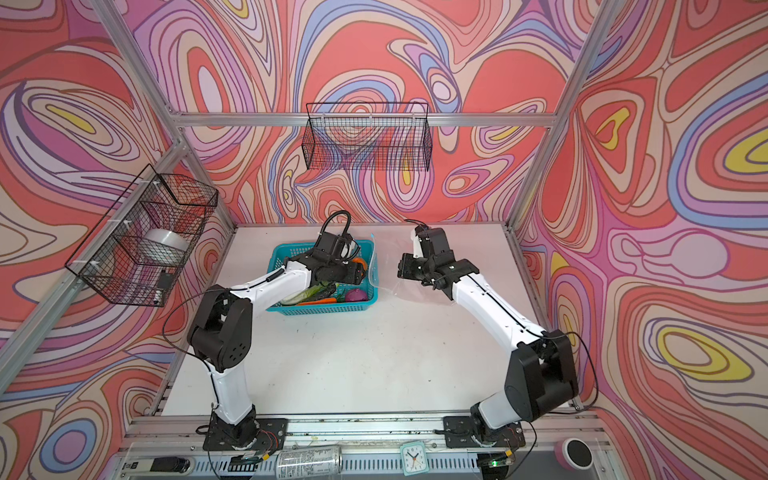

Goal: Place the food in the zip-top bag and seal the zipper
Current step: 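Close the left gripper on the orange pumpkin and lift it, then carry the pumpkin with the left gripper into the bag's opening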

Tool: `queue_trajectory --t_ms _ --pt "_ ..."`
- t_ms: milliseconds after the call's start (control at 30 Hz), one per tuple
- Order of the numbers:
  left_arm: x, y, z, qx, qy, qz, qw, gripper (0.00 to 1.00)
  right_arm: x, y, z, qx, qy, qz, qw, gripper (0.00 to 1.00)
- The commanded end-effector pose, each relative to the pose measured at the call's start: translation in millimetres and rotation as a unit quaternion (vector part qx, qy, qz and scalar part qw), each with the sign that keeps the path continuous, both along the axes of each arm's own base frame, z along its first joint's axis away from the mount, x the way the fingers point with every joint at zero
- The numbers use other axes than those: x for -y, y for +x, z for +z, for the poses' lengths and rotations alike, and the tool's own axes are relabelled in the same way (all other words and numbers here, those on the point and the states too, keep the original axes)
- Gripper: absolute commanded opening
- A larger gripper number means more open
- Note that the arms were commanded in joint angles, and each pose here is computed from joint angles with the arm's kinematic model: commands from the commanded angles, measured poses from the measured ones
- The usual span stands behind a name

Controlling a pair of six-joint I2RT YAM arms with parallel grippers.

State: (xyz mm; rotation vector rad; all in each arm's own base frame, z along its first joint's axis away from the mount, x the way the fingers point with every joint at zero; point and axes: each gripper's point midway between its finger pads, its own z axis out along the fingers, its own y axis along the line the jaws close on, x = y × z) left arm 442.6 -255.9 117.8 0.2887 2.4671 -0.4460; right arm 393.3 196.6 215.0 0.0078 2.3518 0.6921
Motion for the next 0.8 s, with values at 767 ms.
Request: queue_trajectory --t_ms 767 --pt "48.9 -65.5 147.2 0.051 -0.156 -0.116 0.980 0.50 -0.1 -0.4 20.0 0.034 0.025 -0.003 0.999 0.00"
